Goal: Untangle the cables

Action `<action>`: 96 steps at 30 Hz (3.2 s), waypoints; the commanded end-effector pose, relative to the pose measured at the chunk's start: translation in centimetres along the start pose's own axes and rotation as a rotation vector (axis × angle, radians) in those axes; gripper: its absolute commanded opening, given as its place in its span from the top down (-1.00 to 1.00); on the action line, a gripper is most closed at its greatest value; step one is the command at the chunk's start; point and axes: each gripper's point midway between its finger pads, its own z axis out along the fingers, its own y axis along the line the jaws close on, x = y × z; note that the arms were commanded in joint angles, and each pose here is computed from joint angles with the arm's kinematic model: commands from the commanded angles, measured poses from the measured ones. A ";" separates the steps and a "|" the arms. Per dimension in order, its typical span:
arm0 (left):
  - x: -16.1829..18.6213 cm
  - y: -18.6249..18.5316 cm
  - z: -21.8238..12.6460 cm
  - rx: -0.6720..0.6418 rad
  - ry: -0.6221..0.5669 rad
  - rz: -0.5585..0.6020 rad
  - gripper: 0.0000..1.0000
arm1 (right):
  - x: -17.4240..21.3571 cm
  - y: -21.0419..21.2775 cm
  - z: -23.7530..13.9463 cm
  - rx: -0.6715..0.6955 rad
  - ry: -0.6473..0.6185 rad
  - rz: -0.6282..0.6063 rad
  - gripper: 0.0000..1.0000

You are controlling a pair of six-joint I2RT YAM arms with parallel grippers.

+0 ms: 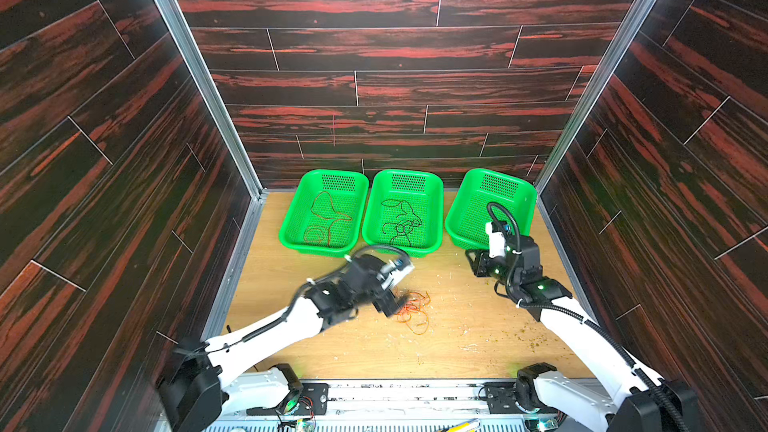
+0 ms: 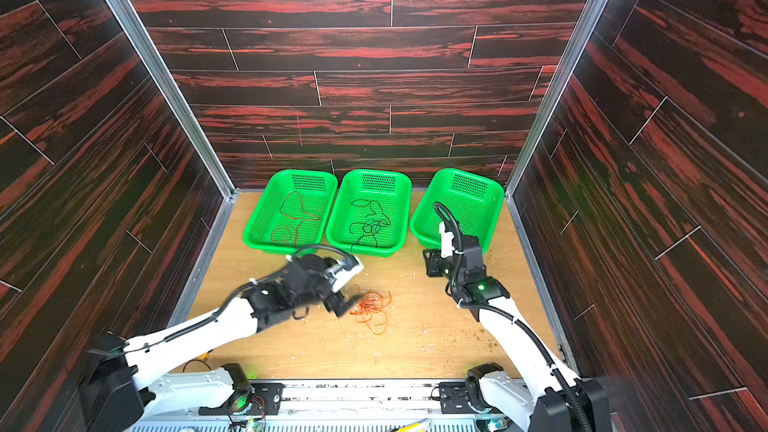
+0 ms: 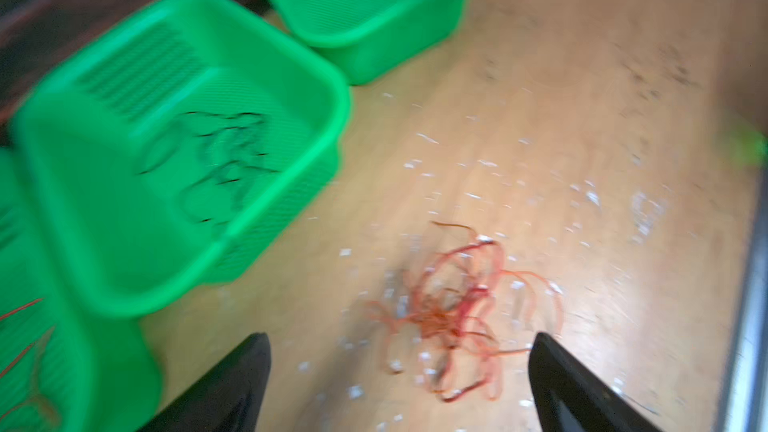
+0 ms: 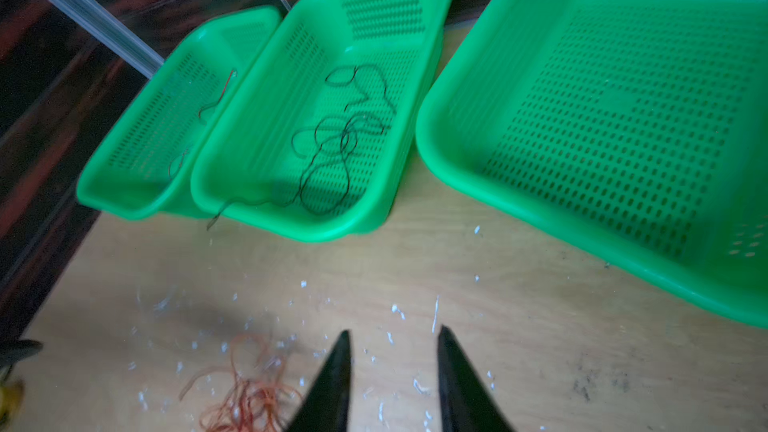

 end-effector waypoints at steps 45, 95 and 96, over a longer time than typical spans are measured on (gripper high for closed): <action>2.0 -2.2 8.9 0.067 0.261 0.070 0.09 | 0.4 -0.9 -0.8 0.034 -0.011 0.003 0.37; -13.5 3.7 -7.4 0.056 -0.363 -0.040 1.00 | 4.5 11.3 1.6 -0.474 -0.172 -0.423 1.00; -13.5 3.9 -7.7 0.054 -0.371 -0.044 1.00 | 4.7 10.8 2.0 -0.447 -0.150 -0.411 1.00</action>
